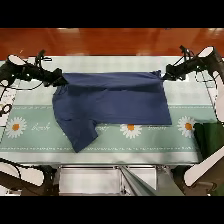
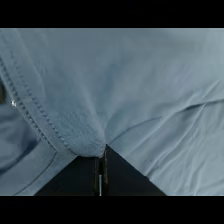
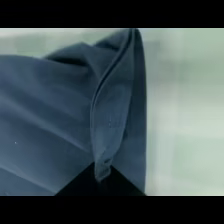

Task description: Fold the shirts.

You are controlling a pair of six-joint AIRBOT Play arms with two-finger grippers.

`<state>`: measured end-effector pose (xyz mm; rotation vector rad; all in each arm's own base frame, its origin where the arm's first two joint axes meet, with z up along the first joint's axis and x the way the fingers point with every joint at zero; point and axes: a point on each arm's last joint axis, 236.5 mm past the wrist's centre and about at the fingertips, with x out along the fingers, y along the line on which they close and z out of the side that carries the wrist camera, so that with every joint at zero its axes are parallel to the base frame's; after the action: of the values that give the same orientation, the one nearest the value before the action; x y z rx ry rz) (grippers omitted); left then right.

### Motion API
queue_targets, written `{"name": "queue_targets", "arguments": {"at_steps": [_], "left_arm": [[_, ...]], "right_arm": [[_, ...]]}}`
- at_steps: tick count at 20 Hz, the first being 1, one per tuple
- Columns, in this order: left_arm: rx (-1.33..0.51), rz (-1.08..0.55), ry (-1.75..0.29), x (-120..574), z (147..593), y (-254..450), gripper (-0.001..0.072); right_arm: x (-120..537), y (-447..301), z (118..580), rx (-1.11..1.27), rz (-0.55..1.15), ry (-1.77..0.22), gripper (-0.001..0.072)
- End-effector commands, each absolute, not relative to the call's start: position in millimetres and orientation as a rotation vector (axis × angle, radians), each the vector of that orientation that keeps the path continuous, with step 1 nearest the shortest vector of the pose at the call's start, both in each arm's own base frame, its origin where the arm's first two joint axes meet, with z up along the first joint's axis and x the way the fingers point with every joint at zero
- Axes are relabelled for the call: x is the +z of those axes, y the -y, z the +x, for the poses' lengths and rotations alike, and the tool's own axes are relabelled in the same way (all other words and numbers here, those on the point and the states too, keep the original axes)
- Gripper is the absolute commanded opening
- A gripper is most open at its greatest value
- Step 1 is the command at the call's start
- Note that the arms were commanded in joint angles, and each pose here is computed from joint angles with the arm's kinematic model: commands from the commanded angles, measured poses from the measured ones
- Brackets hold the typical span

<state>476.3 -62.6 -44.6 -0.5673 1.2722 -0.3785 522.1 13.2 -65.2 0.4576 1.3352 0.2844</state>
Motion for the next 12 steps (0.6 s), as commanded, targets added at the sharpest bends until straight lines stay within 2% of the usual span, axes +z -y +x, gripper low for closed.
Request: {"name": "queue_targets", "arguments": {"at_steps": [1,4,5,6,7,10,12], "left_arm": [[-0.398,-0.567,-1.342,-55,458,65,0.0020],[-0.399,-0.568,-1.344,-55,457,66,0.0021],[-0.401,-0.571,-1.351,-54,456,66,0.0069],[-0.411,-0.580,-1.377,-53,450,69,0.0304],[-0.436,-0.563,-1.424,-51,438,69,0.0496],[-0.398,-0.515,-1.587,-31,401,34,0.0506],[-0.324,-0.565,-1.521,-7,398,10,0.0506]], "right_arm": [[-72,-14,510,0.289,0.458,-1.388,0.0031],[-76,-21,505,0.310,0.481,-1.412,0.0036],[-77,-25,503,0.320,0.492,-1.425,0.0155],[-78,-29,502,0.327,0.489,-1.434,0.0400],[-74,-29,499,0.345,0.463,-1.441,0.0418],[-37,18,496,0.226,0.465,-1.447,0.0414],[-13,52,476,0.136,0.523,-1.461,0.0414]]}}
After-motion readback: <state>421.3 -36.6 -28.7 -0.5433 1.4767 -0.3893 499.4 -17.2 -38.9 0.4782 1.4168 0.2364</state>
